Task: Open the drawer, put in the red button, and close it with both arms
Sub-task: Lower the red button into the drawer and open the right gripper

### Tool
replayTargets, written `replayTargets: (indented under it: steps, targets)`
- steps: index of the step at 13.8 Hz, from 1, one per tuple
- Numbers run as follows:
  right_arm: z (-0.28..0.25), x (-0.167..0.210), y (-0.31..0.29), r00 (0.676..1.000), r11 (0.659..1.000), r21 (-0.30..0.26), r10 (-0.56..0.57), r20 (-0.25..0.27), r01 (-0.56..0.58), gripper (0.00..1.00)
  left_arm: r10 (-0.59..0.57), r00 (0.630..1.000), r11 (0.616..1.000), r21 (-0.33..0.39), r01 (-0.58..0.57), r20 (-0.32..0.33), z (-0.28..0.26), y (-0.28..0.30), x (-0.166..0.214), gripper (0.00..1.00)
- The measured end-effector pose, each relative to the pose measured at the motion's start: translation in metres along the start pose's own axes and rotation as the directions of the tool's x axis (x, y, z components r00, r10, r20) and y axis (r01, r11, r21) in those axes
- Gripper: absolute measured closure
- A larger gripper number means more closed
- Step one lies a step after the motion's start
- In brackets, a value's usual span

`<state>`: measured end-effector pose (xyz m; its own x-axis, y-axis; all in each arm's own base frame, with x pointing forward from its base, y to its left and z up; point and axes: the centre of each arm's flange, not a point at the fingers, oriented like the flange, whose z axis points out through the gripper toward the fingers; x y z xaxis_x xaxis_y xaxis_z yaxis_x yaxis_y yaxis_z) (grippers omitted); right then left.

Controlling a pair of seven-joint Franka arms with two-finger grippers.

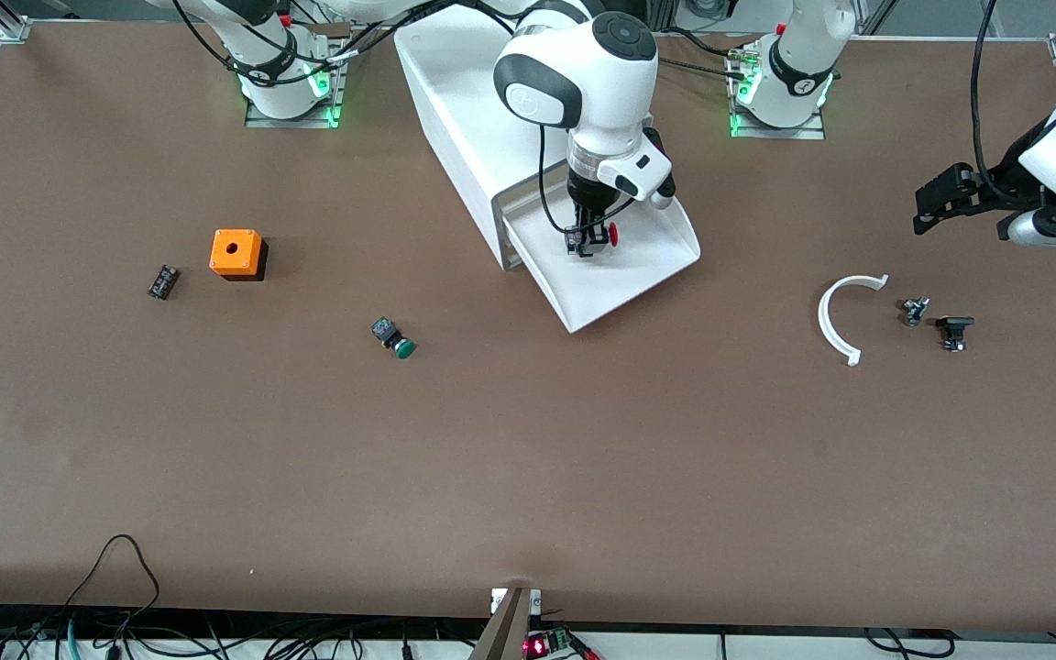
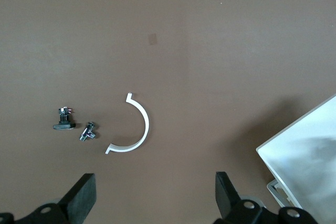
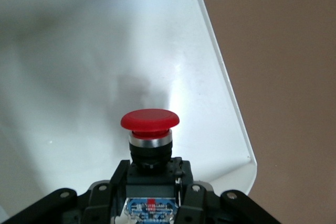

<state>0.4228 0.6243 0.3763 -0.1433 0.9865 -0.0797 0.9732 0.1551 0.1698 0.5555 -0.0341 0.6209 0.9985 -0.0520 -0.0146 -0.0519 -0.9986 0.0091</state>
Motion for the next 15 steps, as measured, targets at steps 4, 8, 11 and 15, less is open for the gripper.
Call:
replayTargets:
  steps: [4, 8, 11, 15]
  targets:
    - [0.024, 0.005, -0.006, 1.000, 0.999, 0.028, -0.021, 0.013, 0.020, 0.58, 0.000, 1.000, 1.000, 0.000, 0.000, 0.000, 0.000, 0.000, 0.000, 0.00]
    - [0.035, 0.008, -0.009, 1.000, 0.999, 0.037, -0.024, 0.020, 0.023, 0.54, 0.000, 1.000, 1.000, 0.000, 0.000, 0.000, 0.000, 0.000, 0.000, 0.00]
    - [0.034, 0.009, -0.010, 1.000, 0.999, 0.037, 0.004, 0.018, -0.005, 0.26, 0.000, 1.000, 1.000, 0.000, 0.000, 0.000, 0.000, 0.000, 0.000, 0.00]
    - [0.023, 0.007, -0.004, 0.999, 0.999, 0.026, 0.037, 0.009, -0.037, 0.00, 0.000, 1.000, 1.000, 0.000, 0.000, 0.006, 0.003, 0.000, 0.001, 0.00]
